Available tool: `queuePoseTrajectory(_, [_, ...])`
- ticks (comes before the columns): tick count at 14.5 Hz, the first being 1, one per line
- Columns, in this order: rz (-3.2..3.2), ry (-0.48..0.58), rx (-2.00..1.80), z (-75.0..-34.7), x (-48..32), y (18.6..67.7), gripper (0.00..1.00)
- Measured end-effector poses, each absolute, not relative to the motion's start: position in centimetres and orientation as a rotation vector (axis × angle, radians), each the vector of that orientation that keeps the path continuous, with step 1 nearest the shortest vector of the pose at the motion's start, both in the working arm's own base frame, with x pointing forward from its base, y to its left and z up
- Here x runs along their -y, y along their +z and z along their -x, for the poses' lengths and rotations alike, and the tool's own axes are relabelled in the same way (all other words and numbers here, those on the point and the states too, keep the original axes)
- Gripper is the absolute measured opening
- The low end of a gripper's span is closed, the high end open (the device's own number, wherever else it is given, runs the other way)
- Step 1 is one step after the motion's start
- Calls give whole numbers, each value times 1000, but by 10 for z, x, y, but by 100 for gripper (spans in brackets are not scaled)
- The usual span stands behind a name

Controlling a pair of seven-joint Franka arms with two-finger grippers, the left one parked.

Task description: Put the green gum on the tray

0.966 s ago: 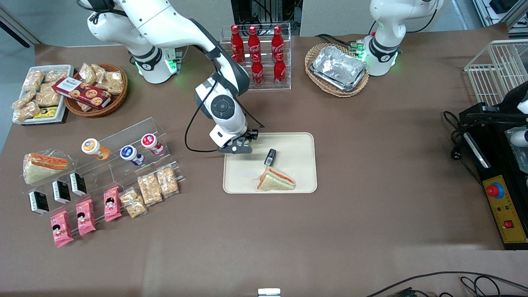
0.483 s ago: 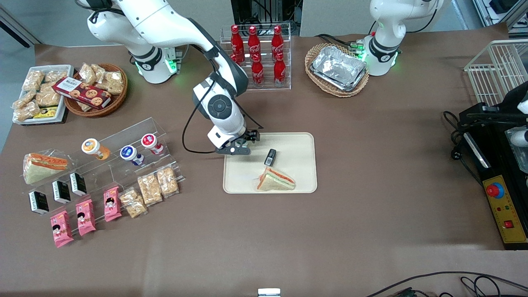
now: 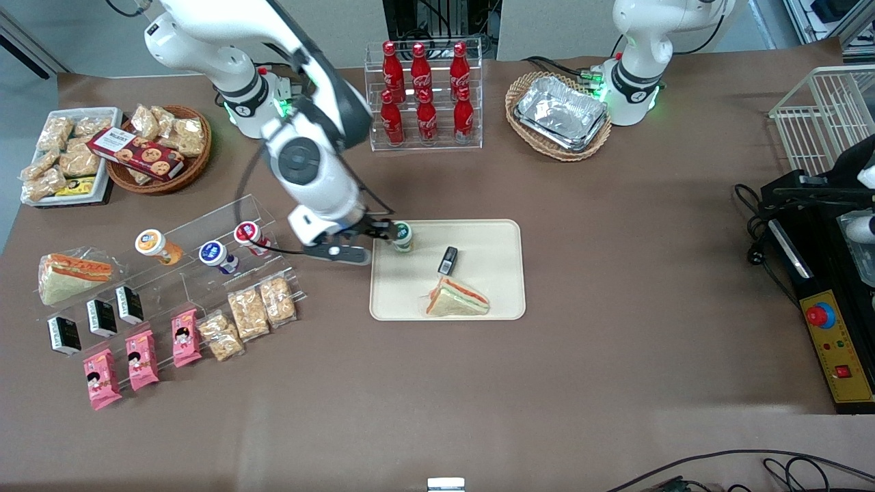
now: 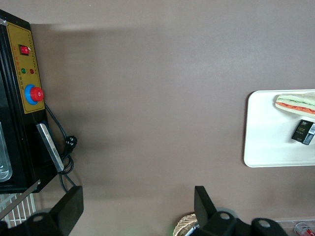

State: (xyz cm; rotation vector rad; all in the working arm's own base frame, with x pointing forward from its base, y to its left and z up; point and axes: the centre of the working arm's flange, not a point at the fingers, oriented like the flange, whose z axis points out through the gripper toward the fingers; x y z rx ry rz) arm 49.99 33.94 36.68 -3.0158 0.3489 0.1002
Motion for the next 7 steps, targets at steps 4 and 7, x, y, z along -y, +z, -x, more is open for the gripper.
queuePoseTrajectory(4, [3021, 4, -418, -520, -274, 435, 100])
queuePoseTrajectory(7, [3027, -14, -396, -527, -227, 479, 100])
